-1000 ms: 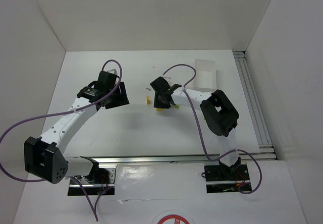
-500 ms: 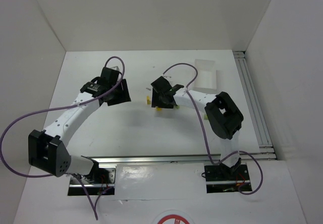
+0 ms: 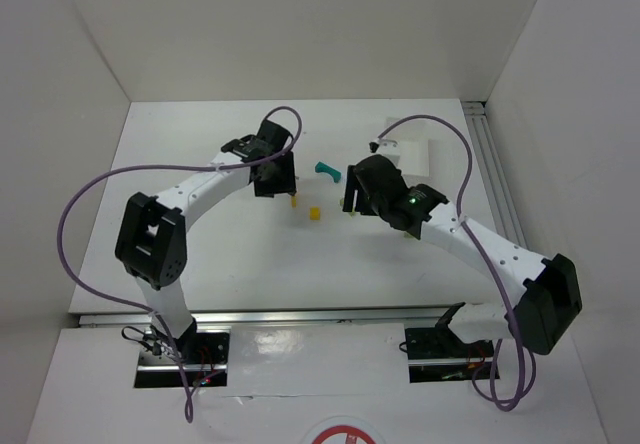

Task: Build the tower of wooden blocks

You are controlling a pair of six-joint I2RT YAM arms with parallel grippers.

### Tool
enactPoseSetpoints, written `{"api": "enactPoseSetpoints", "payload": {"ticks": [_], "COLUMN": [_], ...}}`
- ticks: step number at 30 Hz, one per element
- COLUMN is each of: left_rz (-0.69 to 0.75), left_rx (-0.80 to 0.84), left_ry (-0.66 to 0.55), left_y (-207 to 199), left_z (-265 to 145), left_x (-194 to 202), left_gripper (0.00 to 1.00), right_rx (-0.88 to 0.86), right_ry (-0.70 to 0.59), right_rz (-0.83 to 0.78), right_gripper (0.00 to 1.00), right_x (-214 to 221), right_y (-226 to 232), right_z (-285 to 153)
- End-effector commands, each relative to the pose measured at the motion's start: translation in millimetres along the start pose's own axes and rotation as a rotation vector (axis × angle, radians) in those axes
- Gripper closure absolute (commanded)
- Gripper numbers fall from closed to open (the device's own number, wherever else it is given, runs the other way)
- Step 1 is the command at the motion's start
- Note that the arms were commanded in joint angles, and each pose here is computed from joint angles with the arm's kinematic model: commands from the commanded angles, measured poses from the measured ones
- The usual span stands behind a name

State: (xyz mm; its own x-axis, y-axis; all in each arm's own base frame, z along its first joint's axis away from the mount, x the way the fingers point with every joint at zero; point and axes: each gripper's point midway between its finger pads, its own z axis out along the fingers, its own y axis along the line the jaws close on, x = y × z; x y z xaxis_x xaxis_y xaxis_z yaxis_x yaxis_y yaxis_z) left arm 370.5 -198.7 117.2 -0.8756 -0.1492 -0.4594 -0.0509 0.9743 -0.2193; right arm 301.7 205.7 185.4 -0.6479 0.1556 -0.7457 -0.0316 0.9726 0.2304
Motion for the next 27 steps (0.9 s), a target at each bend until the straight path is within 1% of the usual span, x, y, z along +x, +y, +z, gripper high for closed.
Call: {"api": "enactPoseSetpoints", "payload": {"ticks": [1, 5, 6, 11, 12, 14, 27], "left_rz": [0.019, 0.022, 0.029, 0.034, 0.033, 0.036, 0.057], "left_rx": [-0.004, -0.027, -0.022, -0.058, -0.053, -0.068, -0.092], "left_ry": [-0.041, -0.029, -0.029, 0.001, -0.006, 0.015, 0.022], "left_y": [-17, -21, -26, -24, -26, -23, -22], "left_z": [3, 19, 21, 42, 41, 50, 57], "left_x": [-13, -14, -14, -11, -14, -8, -6], "left_gripper": [0.34, 0.34, 0.36, 0.39, 0.39, 0.40, 0.46], "right_rx": [0.104, 0.113, 0.113, 0.128, 0.128, 0.143, 0.155], "right_ry": [0.047, 0.033, 0.033, 0.047, 0.047, 0.047, 0.047], "right_rz": [-0.030, -0.011, -0.011, -0.033, -0.033, -0.048, -0.029], "right_gripper": [0.24, 0.24, 0.24, 0.24, 0.24, 0.24, 0.24], "right_x": [20, 14, 14, 18, 18, 17, 15], "right_y": [-34, -40, -40, -47, -47, -49, -56], "right_z": [-3, -5, -5, -4, -4, -3, 0]}}
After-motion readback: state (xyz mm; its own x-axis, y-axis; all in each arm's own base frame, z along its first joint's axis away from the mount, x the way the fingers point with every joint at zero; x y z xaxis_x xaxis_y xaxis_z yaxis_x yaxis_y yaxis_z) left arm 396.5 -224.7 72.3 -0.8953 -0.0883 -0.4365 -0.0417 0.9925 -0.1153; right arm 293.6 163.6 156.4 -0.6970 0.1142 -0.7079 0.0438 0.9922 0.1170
